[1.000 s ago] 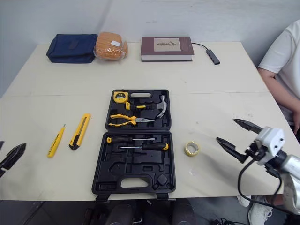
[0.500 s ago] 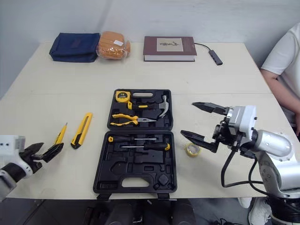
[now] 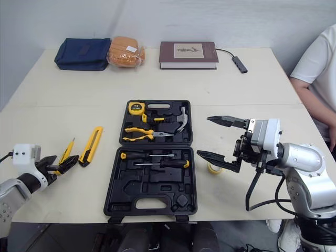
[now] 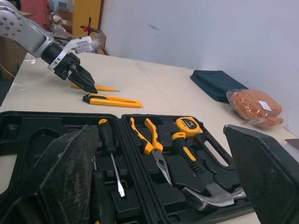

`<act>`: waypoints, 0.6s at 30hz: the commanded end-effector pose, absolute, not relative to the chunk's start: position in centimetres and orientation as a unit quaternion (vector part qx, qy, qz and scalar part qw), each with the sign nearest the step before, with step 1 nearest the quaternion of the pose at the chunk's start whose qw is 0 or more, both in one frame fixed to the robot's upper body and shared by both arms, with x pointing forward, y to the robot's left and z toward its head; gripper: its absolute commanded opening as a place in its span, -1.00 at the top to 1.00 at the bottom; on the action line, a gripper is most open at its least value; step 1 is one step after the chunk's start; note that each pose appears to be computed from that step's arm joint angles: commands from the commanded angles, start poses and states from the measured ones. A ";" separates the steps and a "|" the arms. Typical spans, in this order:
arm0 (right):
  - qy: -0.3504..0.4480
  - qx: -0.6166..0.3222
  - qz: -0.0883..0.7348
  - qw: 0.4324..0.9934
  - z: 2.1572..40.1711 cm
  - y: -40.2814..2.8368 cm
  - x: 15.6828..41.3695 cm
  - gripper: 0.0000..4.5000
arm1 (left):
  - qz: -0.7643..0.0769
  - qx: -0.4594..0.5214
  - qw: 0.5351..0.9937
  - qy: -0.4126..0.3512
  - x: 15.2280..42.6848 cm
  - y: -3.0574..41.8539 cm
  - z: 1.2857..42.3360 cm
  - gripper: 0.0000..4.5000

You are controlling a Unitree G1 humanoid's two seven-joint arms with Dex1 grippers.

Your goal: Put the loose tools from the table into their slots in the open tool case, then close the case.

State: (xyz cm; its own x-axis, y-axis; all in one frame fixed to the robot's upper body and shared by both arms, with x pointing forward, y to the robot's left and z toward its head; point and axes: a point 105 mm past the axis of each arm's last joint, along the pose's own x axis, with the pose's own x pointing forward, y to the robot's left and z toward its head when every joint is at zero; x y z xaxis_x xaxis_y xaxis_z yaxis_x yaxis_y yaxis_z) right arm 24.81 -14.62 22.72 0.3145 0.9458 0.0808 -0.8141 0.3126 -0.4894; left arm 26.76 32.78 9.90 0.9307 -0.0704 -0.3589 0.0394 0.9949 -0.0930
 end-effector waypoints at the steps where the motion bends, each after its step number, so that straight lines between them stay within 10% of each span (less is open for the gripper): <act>1: -0.198 -0.189 0.550 0.789 23.4 -14.7 24.6 -0.98 | -0.010 -0.031 0.976 0.213 26.0 33.9 8.6 -1.00; 13: -0.195 -0.186 0.545 0.794 23.2 -14.7 24.8 -0.98 | -0.025 0.011 0.965 0.261 25.4 33.0 6.7 -1.00; 18: -0.194 -0.188 0.543 0.795 23.1 -14.9 24.7 -1.00 | -0.022 -0.001 0.963 0.269 25.1 33.0 5.8 -0.17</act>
State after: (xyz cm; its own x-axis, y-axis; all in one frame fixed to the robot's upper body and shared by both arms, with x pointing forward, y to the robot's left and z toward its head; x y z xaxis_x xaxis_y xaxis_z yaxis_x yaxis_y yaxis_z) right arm 25.00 -14.70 22.61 0.3356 0.9383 0.0839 -0.8069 0.3323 -0.4883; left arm 26.38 32.90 8.91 0.9103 -0.0500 -0.4108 0.0645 0.9977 0.0216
